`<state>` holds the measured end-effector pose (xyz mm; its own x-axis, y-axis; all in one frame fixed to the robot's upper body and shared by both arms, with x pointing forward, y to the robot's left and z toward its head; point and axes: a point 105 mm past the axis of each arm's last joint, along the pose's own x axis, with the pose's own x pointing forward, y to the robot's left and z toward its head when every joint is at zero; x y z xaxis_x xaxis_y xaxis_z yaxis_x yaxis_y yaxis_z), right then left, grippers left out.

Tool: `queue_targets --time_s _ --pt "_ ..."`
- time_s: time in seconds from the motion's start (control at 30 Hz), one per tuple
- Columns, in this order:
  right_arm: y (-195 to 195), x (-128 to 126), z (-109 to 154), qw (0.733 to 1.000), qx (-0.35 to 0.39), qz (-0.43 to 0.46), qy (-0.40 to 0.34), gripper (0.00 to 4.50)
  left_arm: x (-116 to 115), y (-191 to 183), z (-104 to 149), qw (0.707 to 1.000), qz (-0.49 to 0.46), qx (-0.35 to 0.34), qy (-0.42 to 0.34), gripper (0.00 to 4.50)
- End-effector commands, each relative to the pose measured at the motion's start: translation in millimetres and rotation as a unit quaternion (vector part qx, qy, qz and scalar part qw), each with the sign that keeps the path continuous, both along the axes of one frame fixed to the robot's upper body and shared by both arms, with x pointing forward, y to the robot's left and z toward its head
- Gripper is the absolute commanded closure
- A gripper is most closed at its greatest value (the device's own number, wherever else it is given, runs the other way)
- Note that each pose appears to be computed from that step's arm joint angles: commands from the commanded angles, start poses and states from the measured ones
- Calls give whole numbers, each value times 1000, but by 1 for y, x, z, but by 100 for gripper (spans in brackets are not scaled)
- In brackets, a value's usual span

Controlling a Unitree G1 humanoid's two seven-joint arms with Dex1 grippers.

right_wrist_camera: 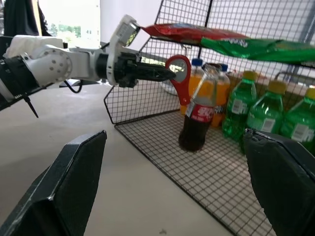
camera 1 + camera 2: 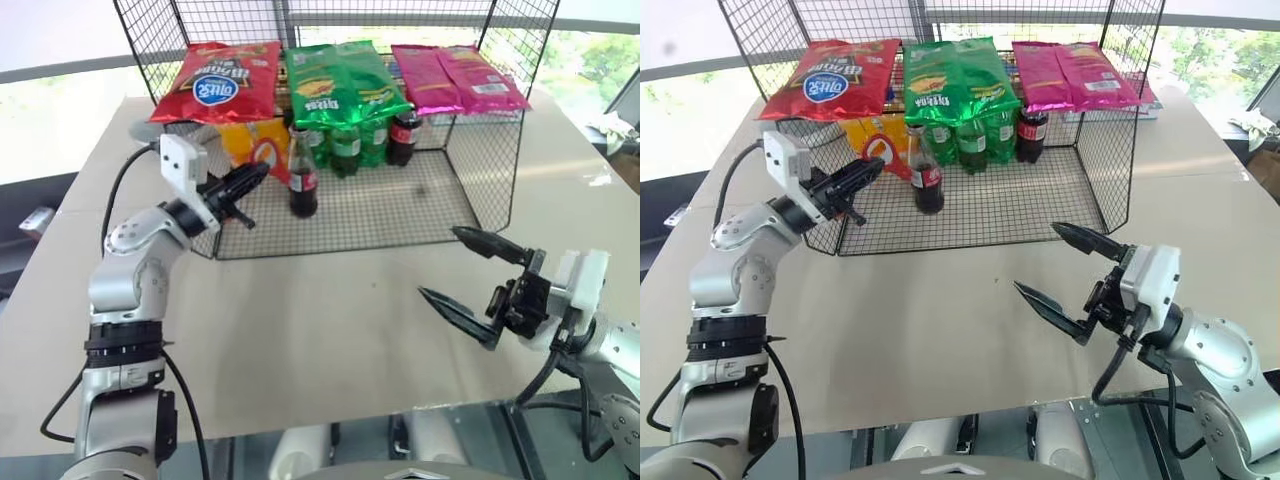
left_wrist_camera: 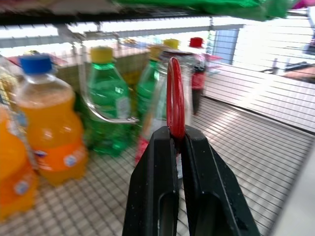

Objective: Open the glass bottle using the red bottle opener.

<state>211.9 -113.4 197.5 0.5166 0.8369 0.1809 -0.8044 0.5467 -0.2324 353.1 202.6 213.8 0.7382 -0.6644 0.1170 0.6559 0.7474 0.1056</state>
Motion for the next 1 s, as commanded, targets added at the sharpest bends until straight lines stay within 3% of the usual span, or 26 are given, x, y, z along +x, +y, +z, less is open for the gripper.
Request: queue_targets --time_s 0.03,0.3,0.4,0.5,0.7,1.0 --pt "3 -1 5 1000 -1 4 -7 0 -9 4 18 1000 -12 -1 -26 431" --pt "9 5 2 1000 -8 16 22 0 -23 16 22 1000 -10 -19 -12 431" --pt "21 3 -7 995 -32 59 79 0 -50 11 23 990 -78 -106 52 431" --pt "29 8 -8 987 -9 96 126 0 -72 2 19 971 -132 -168 112 431" --pt "51 16 1 954 69 181 228 0 -111 -32 7 922 -219 -258 190 431" --pt "74 17 19 896 119 282 322 0 -132 -71 5 888 -261 -310 216 431"
